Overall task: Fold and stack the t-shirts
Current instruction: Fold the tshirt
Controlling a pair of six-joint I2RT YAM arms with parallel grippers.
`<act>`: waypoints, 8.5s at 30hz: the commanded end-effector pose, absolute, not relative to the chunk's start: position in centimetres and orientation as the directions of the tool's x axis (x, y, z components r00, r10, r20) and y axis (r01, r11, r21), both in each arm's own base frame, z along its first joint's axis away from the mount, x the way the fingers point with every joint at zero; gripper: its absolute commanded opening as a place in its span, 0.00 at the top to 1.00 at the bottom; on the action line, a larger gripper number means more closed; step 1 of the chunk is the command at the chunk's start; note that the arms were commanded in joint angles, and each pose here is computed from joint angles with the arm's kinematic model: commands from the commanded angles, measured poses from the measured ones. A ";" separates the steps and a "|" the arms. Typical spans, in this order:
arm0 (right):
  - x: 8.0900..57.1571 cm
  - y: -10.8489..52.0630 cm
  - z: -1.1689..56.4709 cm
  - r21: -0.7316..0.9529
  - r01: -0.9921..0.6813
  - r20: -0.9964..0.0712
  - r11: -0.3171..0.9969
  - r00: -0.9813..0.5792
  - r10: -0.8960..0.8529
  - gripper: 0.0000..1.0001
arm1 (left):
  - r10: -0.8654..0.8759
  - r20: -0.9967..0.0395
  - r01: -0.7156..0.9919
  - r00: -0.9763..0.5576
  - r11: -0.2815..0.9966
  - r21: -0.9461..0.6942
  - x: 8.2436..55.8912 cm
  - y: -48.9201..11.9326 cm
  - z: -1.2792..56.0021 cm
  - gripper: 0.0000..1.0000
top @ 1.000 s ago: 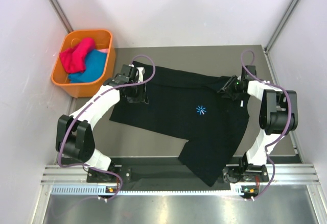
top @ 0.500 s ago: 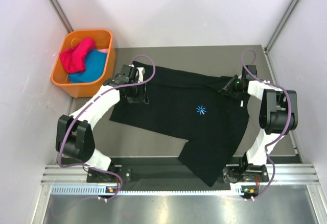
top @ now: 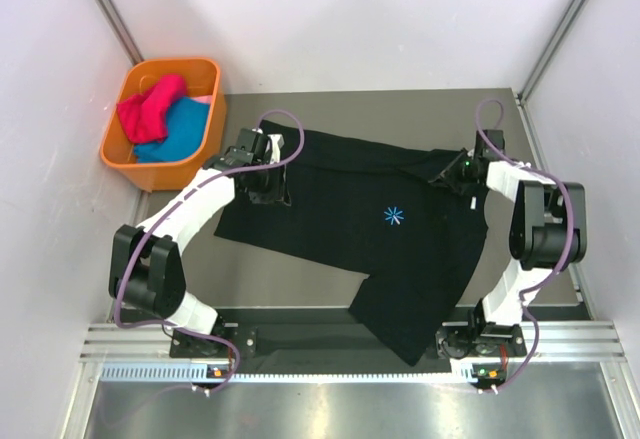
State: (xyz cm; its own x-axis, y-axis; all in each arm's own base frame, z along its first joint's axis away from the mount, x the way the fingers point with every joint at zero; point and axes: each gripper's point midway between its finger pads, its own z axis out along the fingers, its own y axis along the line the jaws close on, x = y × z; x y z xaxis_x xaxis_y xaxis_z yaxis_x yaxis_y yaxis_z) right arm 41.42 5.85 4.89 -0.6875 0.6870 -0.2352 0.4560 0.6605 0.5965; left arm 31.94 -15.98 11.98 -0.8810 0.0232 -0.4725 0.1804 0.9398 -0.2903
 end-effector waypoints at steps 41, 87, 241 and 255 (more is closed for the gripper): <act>33.1 14.9 10.7 0.536 0.450 -0.200 0.714 -0.754 0.626 0.39 | -0.060 -0.463 0.222 -0.885 0.819 -0.530 31.4 -18.8 12.6 0.53; 32.1 -0.6 6.6 0.392 0.329 -0.443 0.859 -0.751 0.490 0.47 | -0.184 -0.324 0.154 -0.928 0.604 -0.782 35.3 -43.6 5.5 0.63; 46.0 -12.5 3.0 0.050 0.559 -0.445 0.828 -0.729 0.519 1.00 | -0.113 -0.354 0.142 -0.928 0.772 -0.619 37.0 -19.3 11.0 0.62; 48.2 -14.2 3.8 0.112 0.678 -0.511 0.726 -0.587 0.628 1.00 | -0.189 -0.318 0.061 -0.929 0.770 -0.635 37.8 -17.2 10.2 0.62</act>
State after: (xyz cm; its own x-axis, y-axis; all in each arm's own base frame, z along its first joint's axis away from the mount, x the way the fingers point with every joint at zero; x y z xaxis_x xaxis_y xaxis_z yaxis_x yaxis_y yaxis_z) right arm 46.48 -10.95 2.90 -0.6681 0.5995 -0.4407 0.6153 0.7782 0.1258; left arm 37.18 -17.00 9.11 -0.9379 -0.1797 -0.2968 0.0439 0.7871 -0.6153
